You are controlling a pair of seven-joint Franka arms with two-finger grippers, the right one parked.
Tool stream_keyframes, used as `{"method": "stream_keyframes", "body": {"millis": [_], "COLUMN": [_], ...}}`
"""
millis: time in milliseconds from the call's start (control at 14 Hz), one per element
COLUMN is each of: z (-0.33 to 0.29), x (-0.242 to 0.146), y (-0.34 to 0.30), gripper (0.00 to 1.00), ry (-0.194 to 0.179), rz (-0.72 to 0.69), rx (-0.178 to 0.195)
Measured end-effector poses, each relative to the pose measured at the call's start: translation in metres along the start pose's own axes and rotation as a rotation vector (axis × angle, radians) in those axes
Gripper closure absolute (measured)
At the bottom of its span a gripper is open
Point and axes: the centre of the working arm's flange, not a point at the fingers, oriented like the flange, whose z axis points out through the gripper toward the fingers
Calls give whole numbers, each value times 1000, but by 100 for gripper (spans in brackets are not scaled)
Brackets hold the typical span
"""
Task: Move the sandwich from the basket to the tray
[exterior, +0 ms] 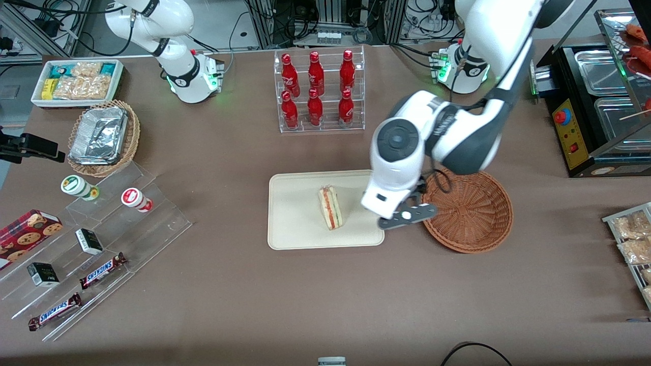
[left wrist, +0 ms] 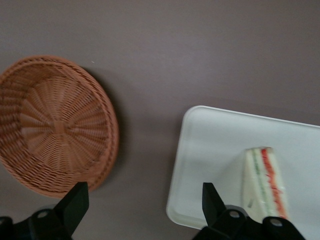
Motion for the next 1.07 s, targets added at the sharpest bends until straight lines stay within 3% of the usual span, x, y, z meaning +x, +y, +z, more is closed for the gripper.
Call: {"method": "stream_keyframes", "body": {"millis": [357,857,1071], "z": [-10,-36,-52], "x": [15,37,36], "y": [-44,-131,-179], "gripper": [0,0,0], "ry": [6,-38,-86], "rz": [11,118,257], "rx": [9,-58,-91]}}
